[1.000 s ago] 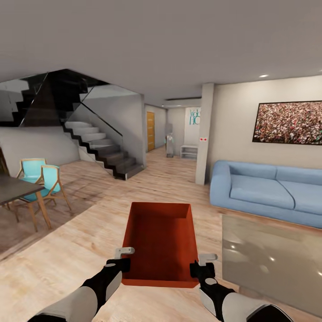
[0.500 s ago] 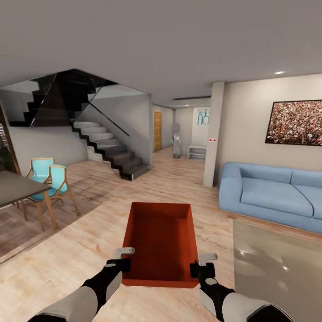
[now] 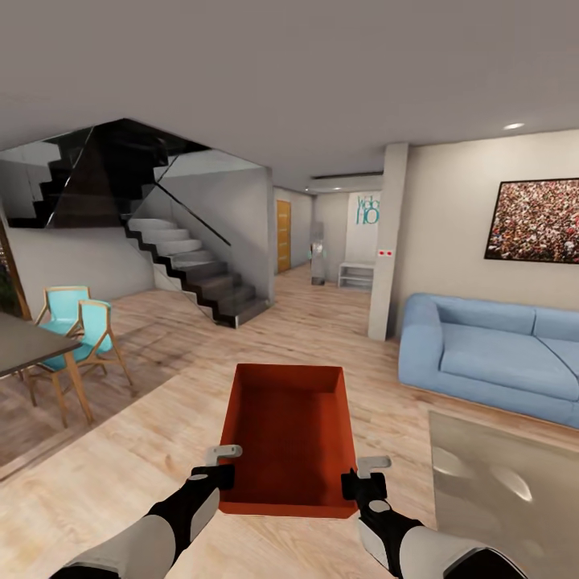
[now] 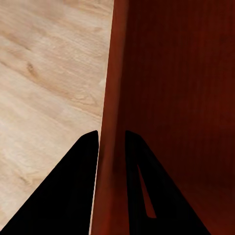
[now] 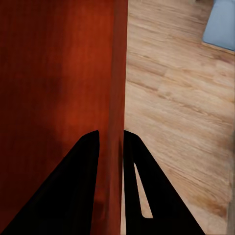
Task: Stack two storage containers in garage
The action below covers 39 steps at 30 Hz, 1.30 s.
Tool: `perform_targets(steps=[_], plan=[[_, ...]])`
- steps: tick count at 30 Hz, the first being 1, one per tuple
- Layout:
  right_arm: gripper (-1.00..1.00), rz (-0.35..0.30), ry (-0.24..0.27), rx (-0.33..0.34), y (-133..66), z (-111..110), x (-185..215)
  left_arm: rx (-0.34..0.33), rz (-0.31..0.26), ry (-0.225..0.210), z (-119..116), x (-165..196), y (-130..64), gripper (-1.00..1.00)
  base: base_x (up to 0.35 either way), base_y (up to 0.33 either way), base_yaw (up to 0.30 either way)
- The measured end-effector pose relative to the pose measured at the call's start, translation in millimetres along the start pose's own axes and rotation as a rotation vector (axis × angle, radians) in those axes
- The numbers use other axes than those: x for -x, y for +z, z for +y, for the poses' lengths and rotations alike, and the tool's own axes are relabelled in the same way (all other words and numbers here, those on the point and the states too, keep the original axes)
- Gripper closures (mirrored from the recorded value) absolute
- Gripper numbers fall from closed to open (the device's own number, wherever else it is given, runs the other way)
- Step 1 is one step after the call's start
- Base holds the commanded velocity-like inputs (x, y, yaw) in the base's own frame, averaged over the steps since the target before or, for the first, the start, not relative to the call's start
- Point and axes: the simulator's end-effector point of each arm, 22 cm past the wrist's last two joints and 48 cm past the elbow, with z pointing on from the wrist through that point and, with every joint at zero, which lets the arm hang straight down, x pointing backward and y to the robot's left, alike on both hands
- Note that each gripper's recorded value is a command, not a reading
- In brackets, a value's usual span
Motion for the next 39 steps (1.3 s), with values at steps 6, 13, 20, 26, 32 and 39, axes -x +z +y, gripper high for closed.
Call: perform_targets(steps=[6, 13, 20, 26, 32, 39], plan=[[1.00, 0.001, 0.000, 0.000, 0.0, -0.3, -0.5, 0.000, 0.001, 0.000, -0.3, -0.6, 0.0, 1.00, 0.317, 0.000, 0.000], [1.00, 0.002, 0.000, 0.000, 0.0, -0.4, -0.6, 0.001, 0.002, 0.000, -0.4, -0.6, -0.1, 1.00, 0.317, 0.000, 0.000], [1.00, 0.001, 0.000, 0.000, -0.1, -0.1, -0.6, 0.000, 0.002, 0.001, -0.1, -0.5, 0.0, 1.00, 0.317, 0.000, 0.000], [1.00, 0.001, 0.000, 0.000, 0.0, -0.2, -0.6, 0.000, 0.002, 0.001, -0.2, -0.5, 0.0, 1.00, 0.317, 0.000, 0.000], [1.00, 0.001, 0.000, 0.000, 0.1, -0.6, -0.6, 0.001, 0.002, 0.000, -0.6, -0.5, -0.1, 1.00, 0.318, 0.000, 0.000], [1.00, 0.002, -0.001, 0.000, 0.1, -0.6, -0.6, 0.001, 0.002, 0.000, -0.6, -0.7, -0.1, 1.00, 0.320, 0.000, 0.000]])
